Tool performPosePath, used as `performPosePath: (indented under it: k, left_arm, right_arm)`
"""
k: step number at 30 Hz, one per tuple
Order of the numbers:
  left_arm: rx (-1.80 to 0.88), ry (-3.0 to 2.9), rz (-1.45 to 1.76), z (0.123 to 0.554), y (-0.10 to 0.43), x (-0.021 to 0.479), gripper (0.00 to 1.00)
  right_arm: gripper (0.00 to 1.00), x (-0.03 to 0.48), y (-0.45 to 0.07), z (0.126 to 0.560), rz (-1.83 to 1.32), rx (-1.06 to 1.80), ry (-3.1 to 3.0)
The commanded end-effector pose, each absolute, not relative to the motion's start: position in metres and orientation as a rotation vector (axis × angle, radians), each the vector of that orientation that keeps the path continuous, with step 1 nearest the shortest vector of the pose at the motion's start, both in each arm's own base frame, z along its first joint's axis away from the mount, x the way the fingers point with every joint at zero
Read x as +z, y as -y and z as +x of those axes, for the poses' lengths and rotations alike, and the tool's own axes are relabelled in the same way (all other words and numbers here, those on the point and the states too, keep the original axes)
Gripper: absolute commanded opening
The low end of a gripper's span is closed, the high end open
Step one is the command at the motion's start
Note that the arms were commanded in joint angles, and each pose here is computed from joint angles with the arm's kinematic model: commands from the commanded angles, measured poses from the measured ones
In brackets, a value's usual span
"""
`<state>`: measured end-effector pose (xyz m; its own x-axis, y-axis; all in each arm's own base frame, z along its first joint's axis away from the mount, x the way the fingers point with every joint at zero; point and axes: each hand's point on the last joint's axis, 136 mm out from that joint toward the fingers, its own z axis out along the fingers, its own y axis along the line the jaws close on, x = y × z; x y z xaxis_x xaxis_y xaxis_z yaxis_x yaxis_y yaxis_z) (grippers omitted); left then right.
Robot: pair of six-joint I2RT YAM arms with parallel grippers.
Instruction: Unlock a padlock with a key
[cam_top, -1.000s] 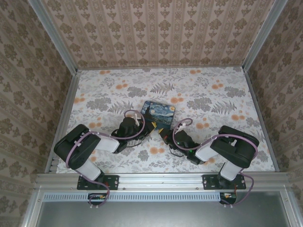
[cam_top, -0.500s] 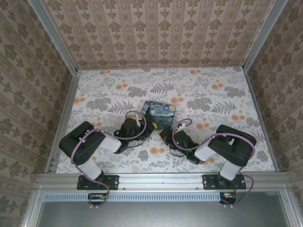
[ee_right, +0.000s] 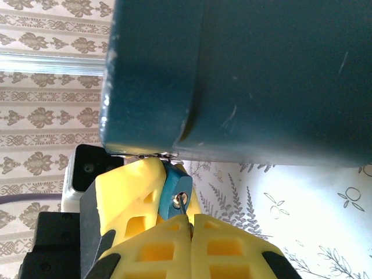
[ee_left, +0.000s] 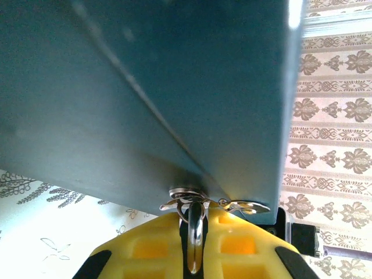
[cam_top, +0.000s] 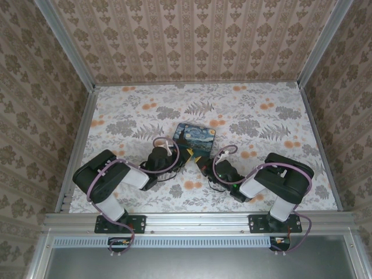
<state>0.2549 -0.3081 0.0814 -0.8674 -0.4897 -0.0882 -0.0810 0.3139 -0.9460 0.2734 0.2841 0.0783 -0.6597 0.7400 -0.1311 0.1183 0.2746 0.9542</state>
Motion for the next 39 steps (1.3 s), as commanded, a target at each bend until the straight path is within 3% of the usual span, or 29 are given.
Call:
performPosePath:
  k: [1,14,32,39]
  left_arm:
    - [-1.712,-2.222,-0.428,0.231,0.327,0.098,0.0]
    - [-1.839,-2.161,-0.436,0.218,0.35,0.108,0.0]
    - [-1.905,-2.144,-0.394,0.207,0.371,0.123,0.0]
    - [-1.894,-2.143,-0.392,0.205,0.369,0.122,0.0]
  right_arm:
    - [0.0,0.117,-0.293,0.28,0.714,1.529,-1.837]
    - [0.0,0.15,-0.273,0.29,0.658,1.588,-1.769]
    - [0.0,0.156,-0.301,0.303,0.391,1.669,-1.85]
    - [0.0,0.142,-0.279,0.311,0.428,1.616,-1.869]
